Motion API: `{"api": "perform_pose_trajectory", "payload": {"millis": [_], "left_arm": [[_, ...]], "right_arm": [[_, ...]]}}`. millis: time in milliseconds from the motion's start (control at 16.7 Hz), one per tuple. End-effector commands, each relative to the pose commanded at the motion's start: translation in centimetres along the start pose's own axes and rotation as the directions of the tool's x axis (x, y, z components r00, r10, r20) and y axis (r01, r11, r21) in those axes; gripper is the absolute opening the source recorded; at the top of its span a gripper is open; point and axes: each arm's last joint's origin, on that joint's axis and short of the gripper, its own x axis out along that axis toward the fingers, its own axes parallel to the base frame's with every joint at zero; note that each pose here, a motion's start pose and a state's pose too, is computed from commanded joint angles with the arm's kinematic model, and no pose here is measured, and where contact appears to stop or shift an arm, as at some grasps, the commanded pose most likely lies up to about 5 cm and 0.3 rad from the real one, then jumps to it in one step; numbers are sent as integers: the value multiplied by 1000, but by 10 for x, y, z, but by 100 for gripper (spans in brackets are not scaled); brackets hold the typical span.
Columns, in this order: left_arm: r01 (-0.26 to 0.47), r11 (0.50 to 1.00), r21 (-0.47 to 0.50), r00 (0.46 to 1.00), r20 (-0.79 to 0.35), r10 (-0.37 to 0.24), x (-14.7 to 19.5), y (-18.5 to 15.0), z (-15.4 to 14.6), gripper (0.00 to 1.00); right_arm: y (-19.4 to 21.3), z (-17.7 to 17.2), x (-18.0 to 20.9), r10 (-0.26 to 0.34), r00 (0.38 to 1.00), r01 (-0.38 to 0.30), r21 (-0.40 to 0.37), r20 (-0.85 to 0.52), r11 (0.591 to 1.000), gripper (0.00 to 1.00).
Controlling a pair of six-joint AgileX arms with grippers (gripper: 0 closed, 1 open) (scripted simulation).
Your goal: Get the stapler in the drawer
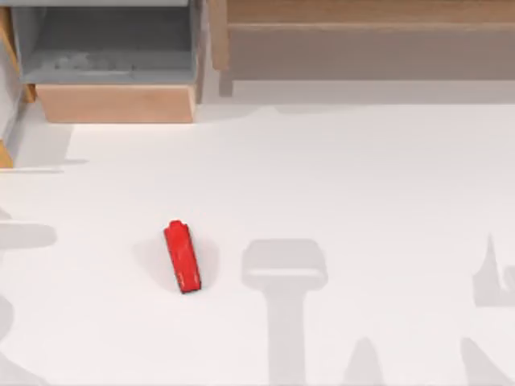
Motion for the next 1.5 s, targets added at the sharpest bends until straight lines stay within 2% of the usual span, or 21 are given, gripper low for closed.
{"api": "perform_pose_trajectory", "payload": {"millis": [360, 840, 1140, 1500], "left_arm": [[-2, 1000, 2, 1000, 0, 2, -4, 0, 0, 0], [-1, 1000, 1, 1000, 0, 1, -61, -2, -1, 0], [-1, 1000, 1, 1000, 1, 1, -66, -2, 0, 0], [-1, 1000, 1, 1000, 1, 1, -66, -2, 0, 45]], "right_arm": [[0, 0, 0, 0, 1000, 0, 0, 0, 1000, 100], [0, 0, 0, 0, 1000, 0, 0, 0, 1000, 100], [0, 0, 0, 0, 1000, 0, 0, 0, 1000, 100], [0, 0, 0, 0, 1000, 0, 0, 0, 1000, 100]]}}
